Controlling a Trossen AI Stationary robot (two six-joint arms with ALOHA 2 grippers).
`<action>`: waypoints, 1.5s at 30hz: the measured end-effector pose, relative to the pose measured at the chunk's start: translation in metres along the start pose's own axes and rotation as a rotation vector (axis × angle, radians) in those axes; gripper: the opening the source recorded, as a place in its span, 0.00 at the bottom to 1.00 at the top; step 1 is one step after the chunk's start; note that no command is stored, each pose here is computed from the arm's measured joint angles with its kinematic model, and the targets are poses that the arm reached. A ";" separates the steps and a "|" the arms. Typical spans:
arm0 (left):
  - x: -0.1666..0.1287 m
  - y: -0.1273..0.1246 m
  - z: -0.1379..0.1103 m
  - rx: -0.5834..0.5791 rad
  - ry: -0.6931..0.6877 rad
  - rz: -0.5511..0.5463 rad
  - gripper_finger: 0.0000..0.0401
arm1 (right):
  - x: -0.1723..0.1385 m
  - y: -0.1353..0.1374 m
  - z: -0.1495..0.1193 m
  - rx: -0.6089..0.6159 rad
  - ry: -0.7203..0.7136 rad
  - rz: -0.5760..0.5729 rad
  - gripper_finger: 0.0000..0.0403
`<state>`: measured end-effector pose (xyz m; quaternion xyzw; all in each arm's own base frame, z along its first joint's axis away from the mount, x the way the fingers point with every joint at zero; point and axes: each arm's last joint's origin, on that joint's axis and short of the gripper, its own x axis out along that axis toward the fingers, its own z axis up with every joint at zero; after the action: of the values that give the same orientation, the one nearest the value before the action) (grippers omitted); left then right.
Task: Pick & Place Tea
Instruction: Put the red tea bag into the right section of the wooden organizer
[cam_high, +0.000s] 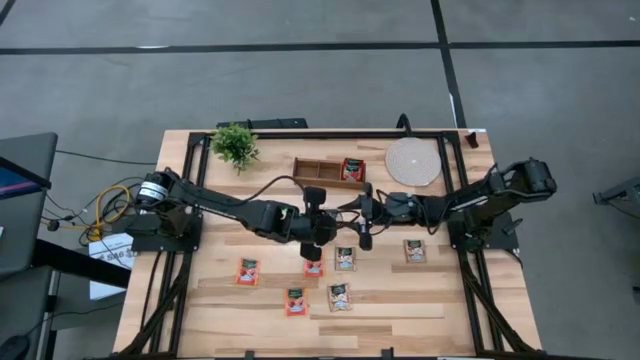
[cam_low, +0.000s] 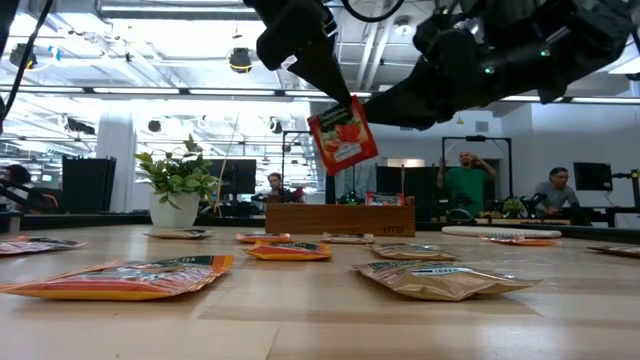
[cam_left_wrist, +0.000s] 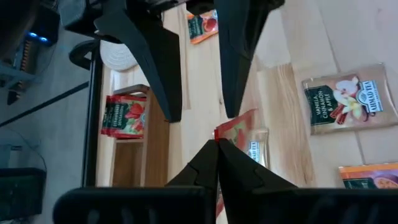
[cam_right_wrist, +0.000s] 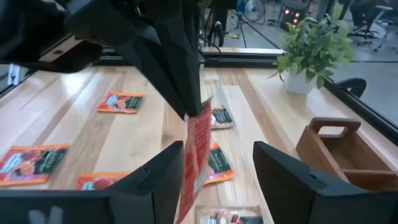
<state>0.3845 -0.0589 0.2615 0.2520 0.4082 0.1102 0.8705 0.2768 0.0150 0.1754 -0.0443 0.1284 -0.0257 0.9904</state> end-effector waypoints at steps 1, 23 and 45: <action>0.001 0.001 0.000 -0.001 0.003 0.001 0.00 | 0.002 0.000 0.001 0.000 -0.001 0.000 0.47; 0.006 0.011 0.002 -0.036 -0.038 -0.014 0.00 | 0.005 0.001 0.006 0.010 0.010 0.000 0.40; 0.006 0.011 0.003 -0.058 -0.057 -0.045 0.00 | 0.005 0.001 0.006 0.027 0.011 -0.008 0.00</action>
<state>0.3911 -0.0485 0.2648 0.2206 0.3856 0.0951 0.8908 0.2833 0.0158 0.1796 -0.0312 0.1335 -0.0315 0.9901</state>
